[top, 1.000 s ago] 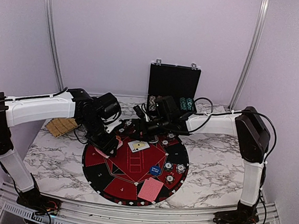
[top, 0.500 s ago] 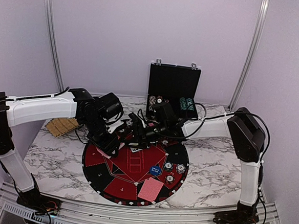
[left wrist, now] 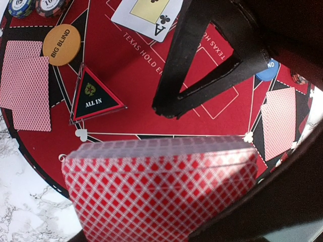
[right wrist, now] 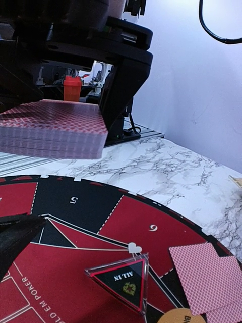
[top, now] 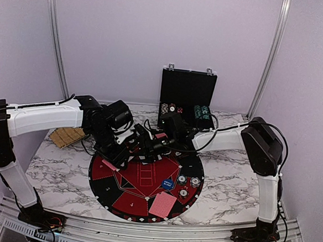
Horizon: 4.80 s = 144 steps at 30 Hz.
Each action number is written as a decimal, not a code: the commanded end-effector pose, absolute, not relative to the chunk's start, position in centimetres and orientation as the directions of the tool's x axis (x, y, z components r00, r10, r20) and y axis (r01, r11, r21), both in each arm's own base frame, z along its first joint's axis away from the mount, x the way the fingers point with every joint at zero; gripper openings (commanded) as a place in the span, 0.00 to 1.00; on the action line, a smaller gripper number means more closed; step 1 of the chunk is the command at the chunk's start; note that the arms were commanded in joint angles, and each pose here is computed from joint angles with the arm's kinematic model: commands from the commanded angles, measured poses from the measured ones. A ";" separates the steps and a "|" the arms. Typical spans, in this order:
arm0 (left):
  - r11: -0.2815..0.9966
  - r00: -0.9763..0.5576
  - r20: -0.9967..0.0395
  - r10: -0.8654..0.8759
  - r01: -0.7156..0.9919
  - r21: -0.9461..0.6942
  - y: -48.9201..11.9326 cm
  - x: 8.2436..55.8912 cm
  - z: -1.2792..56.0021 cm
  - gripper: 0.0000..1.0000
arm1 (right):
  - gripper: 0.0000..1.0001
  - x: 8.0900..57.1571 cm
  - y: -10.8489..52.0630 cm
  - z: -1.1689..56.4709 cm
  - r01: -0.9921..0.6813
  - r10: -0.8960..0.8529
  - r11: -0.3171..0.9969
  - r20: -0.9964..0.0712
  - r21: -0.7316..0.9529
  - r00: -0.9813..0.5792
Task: Distribute texas hold em gaming equipment
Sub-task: Pick up the poker card from the face-down deck piles.
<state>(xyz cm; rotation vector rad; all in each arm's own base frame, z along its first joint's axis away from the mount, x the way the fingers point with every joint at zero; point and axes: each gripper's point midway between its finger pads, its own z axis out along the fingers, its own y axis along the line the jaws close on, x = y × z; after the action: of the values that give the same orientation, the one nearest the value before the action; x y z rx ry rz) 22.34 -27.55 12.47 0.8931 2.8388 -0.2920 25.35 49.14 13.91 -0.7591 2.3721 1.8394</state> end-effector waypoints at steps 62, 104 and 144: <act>0.801 -0.809 -0.190 0.556 0.583 -0.139 -27.7 22.3 12.7 0.41 | 0.32 28.3 47.3 18.0 -0.462 -0.232 0.152 -0.423 0.874 -0.876; 0.806 -0.808 -0.224 0.545 0.579 -0.128 -27.8 23.1 13.6 0.41 | 0.30 27.9 48.1 17.9 -0.500 -0.267 0.196 -0.445 0.844 -0.855; 0.805 -0.806 -0.228 0.547 0.581 -0.120 -27.7 23.2 13.7 0.41 | 0.44 27.1 49.0 16.3 -0.500 -0.316 0.226 -0.423 0.836 -0.849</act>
<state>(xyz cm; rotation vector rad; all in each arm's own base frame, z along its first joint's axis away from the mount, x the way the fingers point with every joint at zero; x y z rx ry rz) 22.72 -27.56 12.54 0.8923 2.8430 -0.2698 27.23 48.20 15.29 -0.7530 2.3633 1.6673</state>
